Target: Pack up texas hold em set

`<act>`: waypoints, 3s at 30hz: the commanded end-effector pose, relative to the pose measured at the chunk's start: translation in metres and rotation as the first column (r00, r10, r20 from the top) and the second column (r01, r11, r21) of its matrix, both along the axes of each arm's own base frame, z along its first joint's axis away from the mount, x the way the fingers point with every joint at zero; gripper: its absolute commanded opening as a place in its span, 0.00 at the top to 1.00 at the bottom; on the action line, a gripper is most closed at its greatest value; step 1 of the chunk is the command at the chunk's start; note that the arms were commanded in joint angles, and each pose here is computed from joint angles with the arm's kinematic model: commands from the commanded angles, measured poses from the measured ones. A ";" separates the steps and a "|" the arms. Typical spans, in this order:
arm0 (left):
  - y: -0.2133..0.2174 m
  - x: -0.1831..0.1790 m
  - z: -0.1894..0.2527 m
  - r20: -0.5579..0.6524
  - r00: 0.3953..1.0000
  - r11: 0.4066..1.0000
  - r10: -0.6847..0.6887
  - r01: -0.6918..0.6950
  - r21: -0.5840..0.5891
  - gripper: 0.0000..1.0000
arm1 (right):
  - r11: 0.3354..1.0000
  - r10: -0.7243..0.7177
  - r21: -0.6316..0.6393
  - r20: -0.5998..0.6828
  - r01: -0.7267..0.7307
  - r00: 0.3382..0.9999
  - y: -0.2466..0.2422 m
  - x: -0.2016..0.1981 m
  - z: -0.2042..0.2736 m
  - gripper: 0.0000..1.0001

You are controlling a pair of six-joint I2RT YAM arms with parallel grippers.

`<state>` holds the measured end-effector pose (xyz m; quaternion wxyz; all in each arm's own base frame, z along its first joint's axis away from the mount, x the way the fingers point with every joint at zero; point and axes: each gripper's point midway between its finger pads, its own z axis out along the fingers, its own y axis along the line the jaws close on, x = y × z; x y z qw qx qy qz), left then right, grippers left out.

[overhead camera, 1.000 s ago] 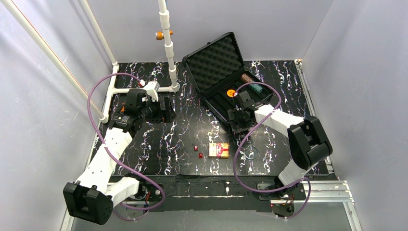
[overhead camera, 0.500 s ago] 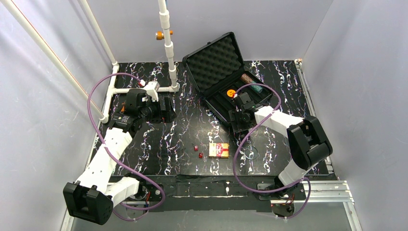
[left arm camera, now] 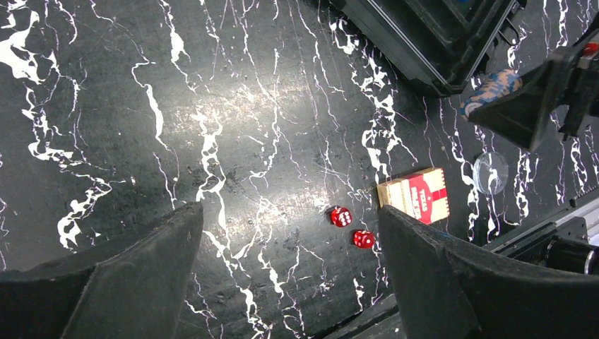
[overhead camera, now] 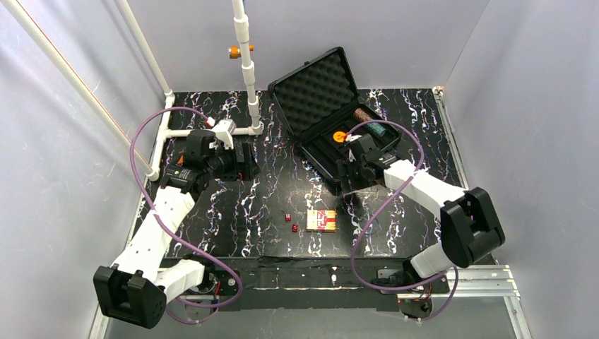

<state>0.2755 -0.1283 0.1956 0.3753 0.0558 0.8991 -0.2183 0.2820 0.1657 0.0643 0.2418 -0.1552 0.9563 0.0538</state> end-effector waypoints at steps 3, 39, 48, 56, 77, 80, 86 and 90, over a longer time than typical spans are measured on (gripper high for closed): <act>-0.015 -0.002 0.012 0.022 0.997 0.996 -0.075 0.076 -0.047 0.07 | 0.990 0.036 0.135 0.119 -0.052 0.992 0.018 0.002 0.050 0.47; -0.126 -0.034 0.039 -0.277 0.896 0.855 -0.348 0.182 -0.485 0.06 | 0.676 0.409 0.336 0.570 -0.656 0.713 0.116 -0.071 0.163 0.76; -0.172 -0.059 0.041 -0.281 0.830 0.806 -0.481 0.293 -0.515 0.22 | 0.433 0.375 0.203 0.845 -0.878 0.381 0.135 -0.108 0.201 0.99; -0.184 -0.064 0.041 -0.278 0.817 0.796 -0.506 0.318 -0.515 0.32 | 0.421 0.315 0.162 0.896 -0.892 0.312 0.131 -0.113 0.214 0.99; -0.195 -0.081 0.043 -0.274 0.776 0.761 -0.567 0.367 -0.534 0.43 | 0.514 0.289 0.113 0.910 -0.850 0.296 0.125 -0.093 0.209 0.99; -0.196 -0.082 0.040 -0.283 0.773 0.763 -0.568 0.365 -0.534 0.46 | 0.520 0.284 0.110 0.913 -0.847 0.293 0.125 -0.091 0.209 0.99; -0.199 -0.082 0.037 -0.294 0.771 0.766 -0.565 0.358 -0.534 0.46 | 0.528 0.279 0.112 0.913 -0.842 0.296 0.125 -0.089 0.209 0.99; -0.202 -0.082 0.033 -0.299 0.767 0.766 -0.568 0.360 -0.532 0.48 | 0.530 0.272 0.112 0.916 -0.841 0.294 0.124 -0.089 0.209 0.99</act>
